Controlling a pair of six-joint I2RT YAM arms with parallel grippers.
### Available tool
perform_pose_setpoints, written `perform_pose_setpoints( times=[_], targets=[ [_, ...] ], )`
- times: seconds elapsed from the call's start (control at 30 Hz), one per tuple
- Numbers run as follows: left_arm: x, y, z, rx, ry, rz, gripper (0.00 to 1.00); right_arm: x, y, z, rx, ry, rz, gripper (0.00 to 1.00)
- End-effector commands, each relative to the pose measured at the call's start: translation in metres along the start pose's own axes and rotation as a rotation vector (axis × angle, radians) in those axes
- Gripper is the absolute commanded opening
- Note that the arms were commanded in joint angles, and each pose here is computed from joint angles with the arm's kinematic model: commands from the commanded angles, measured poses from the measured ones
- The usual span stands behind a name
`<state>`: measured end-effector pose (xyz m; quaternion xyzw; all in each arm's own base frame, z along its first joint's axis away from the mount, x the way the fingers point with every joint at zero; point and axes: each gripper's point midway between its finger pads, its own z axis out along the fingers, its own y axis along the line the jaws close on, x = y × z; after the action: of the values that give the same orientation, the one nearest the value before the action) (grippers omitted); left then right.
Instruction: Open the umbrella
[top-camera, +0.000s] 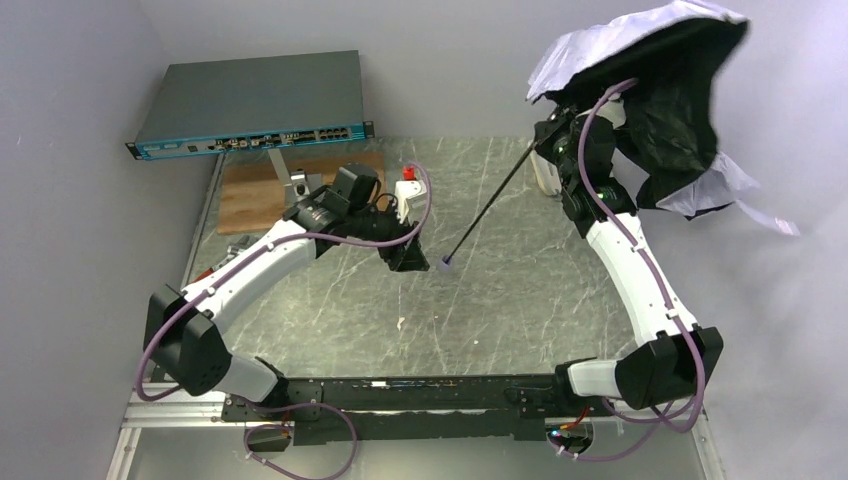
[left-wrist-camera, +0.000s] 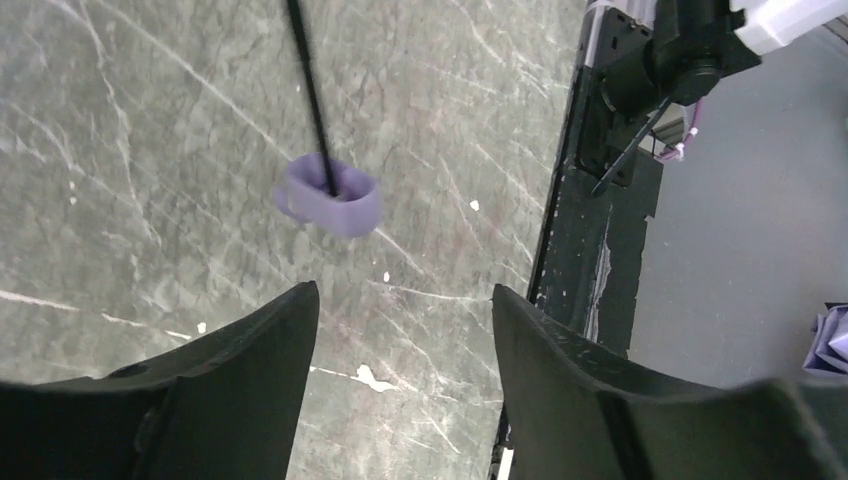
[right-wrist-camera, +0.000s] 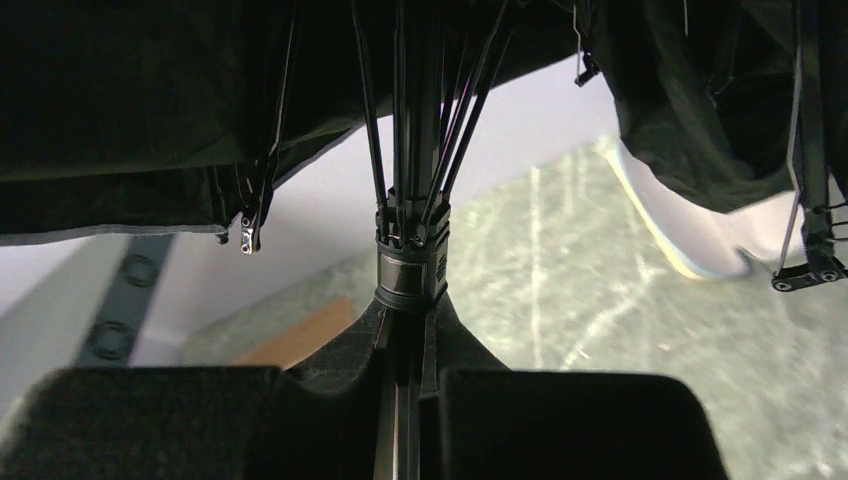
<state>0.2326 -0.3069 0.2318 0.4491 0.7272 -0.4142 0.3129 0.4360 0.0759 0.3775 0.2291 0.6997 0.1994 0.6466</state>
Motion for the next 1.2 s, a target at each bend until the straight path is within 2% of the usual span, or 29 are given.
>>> perform_pose_setpoints(
  times=[0.0, 0.1, 0.2, 0.33, 0.53, 0.7, 0.77, 0.87, 1.0, 1.1, 1.17],
  targets=[
    [-0.026, 0.009, 0.000, -0.051, -0.070, 0.082, 0.72, -0.035, -0.004, -0.017, 0.084, -0.075, -0.077, 0.00],
    [-0.040, 0.011, 0.002, -0.080, -0.153, 0.140, 0.79, -0.026, -0.013, -0.011, 0.164, -0.008, -0.113, 0.00],
    [-0.045, 0.008, 0.018, -0.067, -0.139, 0.156, 0.87, -0.033, -0.010, -0.013, 0.187, 0.009, -0.126, 0.00],
    [-0.042, -0.009, 0.044, 0.058, -0.118, 0.048, 0.92, -0.026, -0.018, -0.010, 0.237, 0.045, -0.140, 0.00],
    [-0.048, 0.005, 0.079, -0.004, -0.121, 0.052, 0.86, -0.021, -0.005, -0.015, 0.166, 0.067, -0.086, 0.00],
    [-0.012, 0.013, 0.109, -0.002, 0.032, 0.024, 0.78, -0.033, 0.006, -0.020, 0.121, 0.032, -0.073, 0.00],
    [0.016, 0.004, 0.114, 0.053, 0.116, 0.055, 0.70, -0.039, 0.005, -0.020, 0.128, 0.010, -0.081, 0.00],
    [0.057, -0.010, 0.108, 0.135, 0.238, 0.021, 0.42, -0.052, -0.007, -0.016, 0.156, -0.044, -0.104, 0.00],
    [0.093, -0.030, 0.090, 0.195, 0.317, 0.082, 0.15, -0.087, -0.041, -0.006, 0.215, -0.147, -0.029, 0.00],
    [0.116, -0.033, 0.084, 0.205, 0.383, 0.078, 0.01, -0.114, -0.054, -0.002, 0.192, -0.225, 0.033, 0.00],
    [0.126, -0.033, 0.083, 0.219, 0.417, 0.065, 0.00, -0.127, -0.054, -0.002, 0.166, -0.274, 0.045, 0.00]
  ],
)
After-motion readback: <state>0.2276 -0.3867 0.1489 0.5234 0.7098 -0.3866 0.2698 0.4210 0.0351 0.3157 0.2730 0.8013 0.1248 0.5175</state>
